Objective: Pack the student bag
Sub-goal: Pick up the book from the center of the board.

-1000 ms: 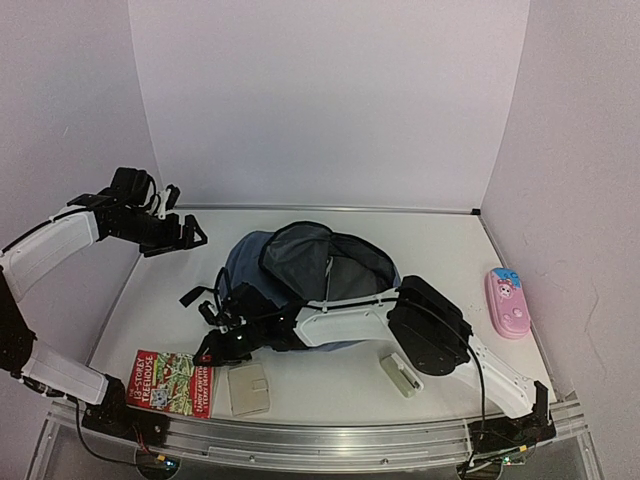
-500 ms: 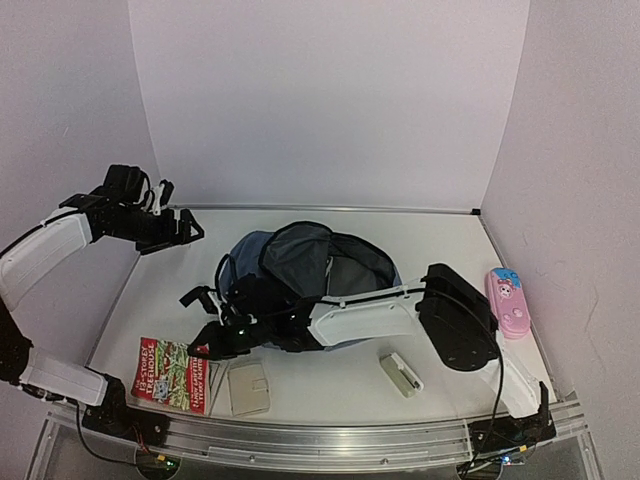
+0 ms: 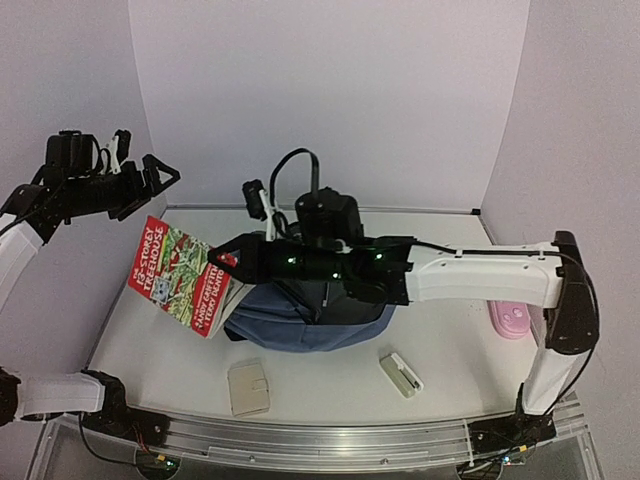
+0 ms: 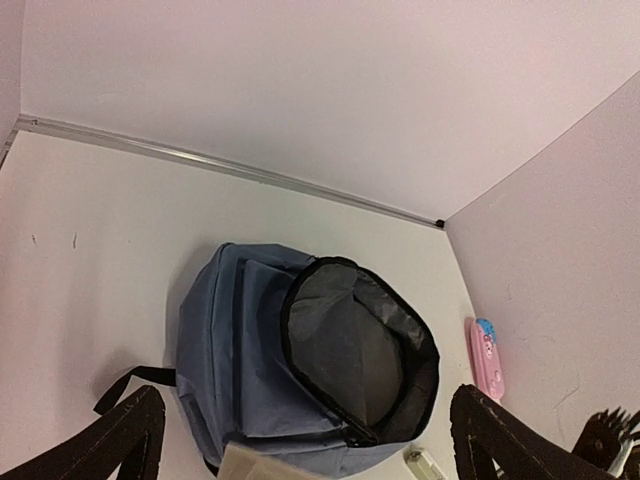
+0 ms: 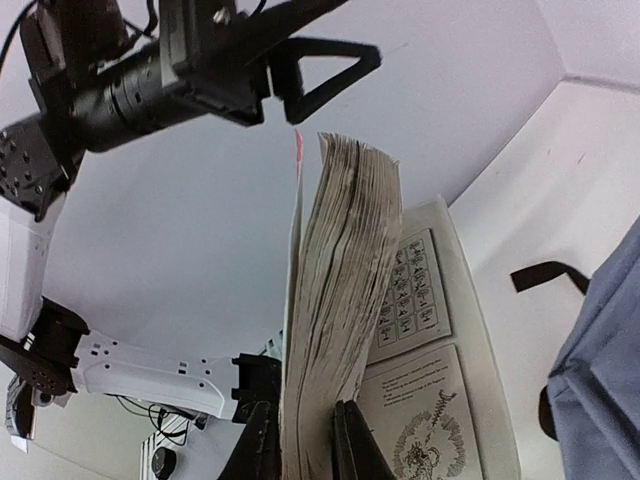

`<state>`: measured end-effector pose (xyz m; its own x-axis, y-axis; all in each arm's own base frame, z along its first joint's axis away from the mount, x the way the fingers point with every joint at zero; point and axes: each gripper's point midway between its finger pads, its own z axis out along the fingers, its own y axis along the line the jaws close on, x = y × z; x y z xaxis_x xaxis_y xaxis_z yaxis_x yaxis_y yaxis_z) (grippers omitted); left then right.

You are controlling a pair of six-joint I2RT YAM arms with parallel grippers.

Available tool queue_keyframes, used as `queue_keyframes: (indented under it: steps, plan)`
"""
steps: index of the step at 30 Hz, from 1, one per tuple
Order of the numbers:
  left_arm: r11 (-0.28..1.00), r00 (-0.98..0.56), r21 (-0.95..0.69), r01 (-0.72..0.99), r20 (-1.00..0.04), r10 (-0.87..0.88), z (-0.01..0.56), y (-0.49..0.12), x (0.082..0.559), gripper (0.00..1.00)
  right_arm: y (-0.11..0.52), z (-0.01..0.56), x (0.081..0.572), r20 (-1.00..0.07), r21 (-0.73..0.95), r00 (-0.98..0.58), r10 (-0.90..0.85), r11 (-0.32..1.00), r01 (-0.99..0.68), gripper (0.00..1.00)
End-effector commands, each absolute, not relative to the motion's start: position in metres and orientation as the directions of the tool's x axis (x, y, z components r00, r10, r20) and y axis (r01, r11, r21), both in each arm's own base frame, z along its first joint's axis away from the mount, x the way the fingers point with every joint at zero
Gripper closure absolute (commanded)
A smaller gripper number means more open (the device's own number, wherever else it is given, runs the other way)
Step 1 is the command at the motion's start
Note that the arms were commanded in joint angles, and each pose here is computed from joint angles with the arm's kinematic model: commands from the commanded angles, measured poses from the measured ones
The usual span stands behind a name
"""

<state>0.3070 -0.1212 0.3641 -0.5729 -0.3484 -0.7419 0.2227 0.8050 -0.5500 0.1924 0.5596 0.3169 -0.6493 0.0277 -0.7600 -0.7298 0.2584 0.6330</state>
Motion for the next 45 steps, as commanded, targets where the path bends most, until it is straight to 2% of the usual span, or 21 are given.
queue_keyframes:
  steps: [1,5,10,12,14,23,26,33,38,45]
  plan:
    - [0.766,-0.585,-0.598,0.236,-0.717,-0.379,0.381,-0.126,0.295,0.0,0.508,0.369,0.226,-0.815,0.579,-0.548,0.191,0.326,-0.747,1.0]
    - [0.723,-0.635,-0.635,0.271,-0.683,-0.361,0.367,-0.14,0.297,0.0,0.473,0.355,0.249,-0.822,0.565,-0.536,0.19,0.388,-0.728,1.0]
    - [0.61,-0.781,-0.74,0.284,-0.548,-0.301,0.311,-0.173,0.302,0.0,0.441,0.325,0.267,-0.806,0.577,-0.572,0.151,0.413,-0.705,1.0]
    - [0.54,-0.833,-0.795,0.276,-0.478,-0.278,0.284,-0.185,0.297,0.0,0.434,0.319,0.264,-0.807,0.574,-0.576,0.131,0.4,-0.714,1.0]
    - [0.477,-0.849,-0.824,0.305,-0.462,-0.256,0.277,-0.195,0.294,0.0,0.43,0.317,0.259,-0.808,0.575,-0.578,0.119,0.38,-0.725,1.0]
    - [0.345,-0.895,-0.883,0.319,-0.4,-0.196,0.244,-0.22,0.273,0.0,0.419,0.325,0.253,-0.796,0.603,-0.585,0.154,0.277,-0.748,1.0]
    - [0.312,-0.905,-0.891,0.33,-0.393,-0.164,0.244,-0.227,0.264,0.0,0.419,0.332,0.248,-0.787,0.617,-0.594,0.169,0.222,-0.755,1.0]
    - [0.252,-0.889,-0.877,0.409,-0.445,-0.106,0.26,-0.237,0.249,0.0,0.419,0.351,0.235,-0.774,0.629,-0.607,0.181,0.111,-0.769,1.0]
    - [0.279,-0.896,-0.876,0.394,-0.434,-0.097,0.256,-0.236,0.25,0.0,0.416,0.369,0.225,-0.775,0.62,-0.603,0.19,0.043,-0.783,1.0]
    - [0.352,-0.87,-0.835,0.422,-0.482,-0.099,0.265,-0.23,0.253,0.0,0.409,0.382,0.219,-0.779,0.609,-0.593,0.205,0.021,-0.793,1.0]
